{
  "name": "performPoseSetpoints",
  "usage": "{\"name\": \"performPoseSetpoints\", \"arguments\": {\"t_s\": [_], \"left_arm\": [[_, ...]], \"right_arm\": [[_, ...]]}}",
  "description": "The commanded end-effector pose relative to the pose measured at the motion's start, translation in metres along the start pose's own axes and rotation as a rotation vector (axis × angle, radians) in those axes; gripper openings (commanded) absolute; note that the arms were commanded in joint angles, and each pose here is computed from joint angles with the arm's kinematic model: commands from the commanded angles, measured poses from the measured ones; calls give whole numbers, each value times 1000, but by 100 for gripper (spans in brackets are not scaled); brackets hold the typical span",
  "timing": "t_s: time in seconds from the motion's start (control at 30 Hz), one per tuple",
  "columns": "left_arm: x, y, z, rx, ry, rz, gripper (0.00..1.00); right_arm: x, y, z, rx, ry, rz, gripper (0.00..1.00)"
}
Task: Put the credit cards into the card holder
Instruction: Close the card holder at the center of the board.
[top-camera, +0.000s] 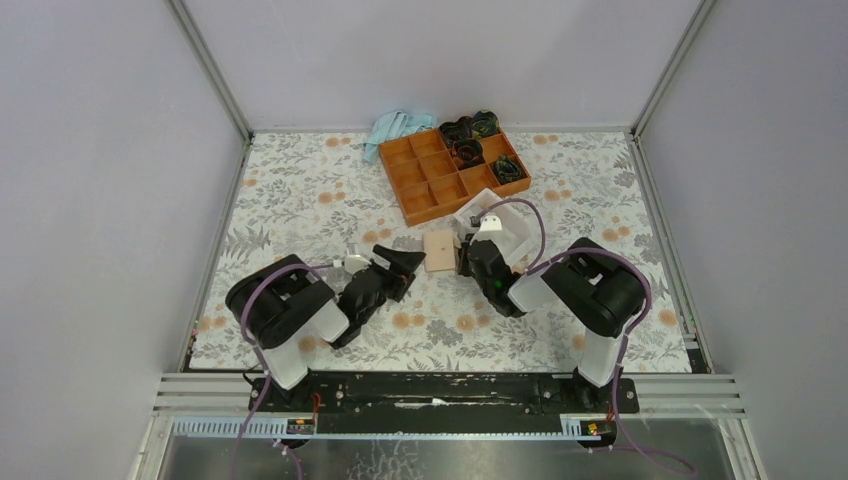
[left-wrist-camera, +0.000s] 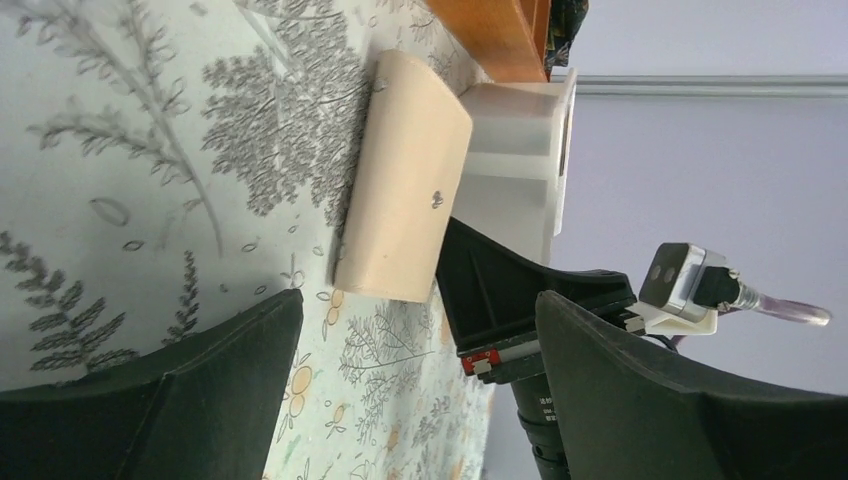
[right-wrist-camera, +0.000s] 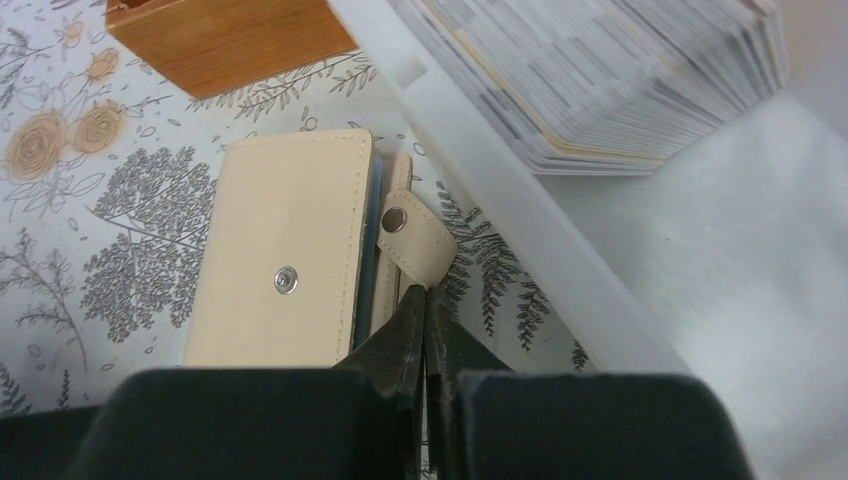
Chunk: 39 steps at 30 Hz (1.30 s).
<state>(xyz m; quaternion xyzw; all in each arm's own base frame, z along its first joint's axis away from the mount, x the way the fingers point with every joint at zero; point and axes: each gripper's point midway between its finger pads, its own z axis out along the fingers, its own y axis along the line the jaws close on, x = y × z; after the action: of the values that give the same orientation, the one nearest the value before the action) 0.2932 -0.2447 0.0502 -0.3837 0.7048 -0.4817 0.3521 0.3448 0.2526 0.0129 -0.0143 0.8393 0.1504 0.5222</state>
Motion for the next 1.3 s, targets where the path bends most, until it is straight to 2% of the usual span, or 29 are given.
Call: {"name": "performPoseSetpoints", "arguments": {"t_s": [0.0, 0.1, 0.23, 0.5, 0.83, 1.03, 1.27], "left_arm": [[-8, -20, 7, 10, -32, 151, 94], [-6, -47, 16, 72, -23, 255, 94], [-1, -66, 28, 142, 25, 298, 94], [2, -59, 47, 144, 69, 326, 94], [-6, -64, 59, 141, 44, 407, 94], [-3, -41, 68, 54, 68, 423, 94], [4, -25, 66, 25, 87, 409, 94]], "right_arm": [[-8, 21, -1, -91, 2, 13, 0], [-2, 24, -3, -121, 28, -2, 0], [1, 33, -8, -175, 51, -8, 0], [7, 44, -18, -252, 89, 3, 0], [14, 50, -25, -289, 118, 39, 0], [8, 44, -28, -261, 87, 68, 0], [7, 43, -29, -250, 82, 99, 0]]}}
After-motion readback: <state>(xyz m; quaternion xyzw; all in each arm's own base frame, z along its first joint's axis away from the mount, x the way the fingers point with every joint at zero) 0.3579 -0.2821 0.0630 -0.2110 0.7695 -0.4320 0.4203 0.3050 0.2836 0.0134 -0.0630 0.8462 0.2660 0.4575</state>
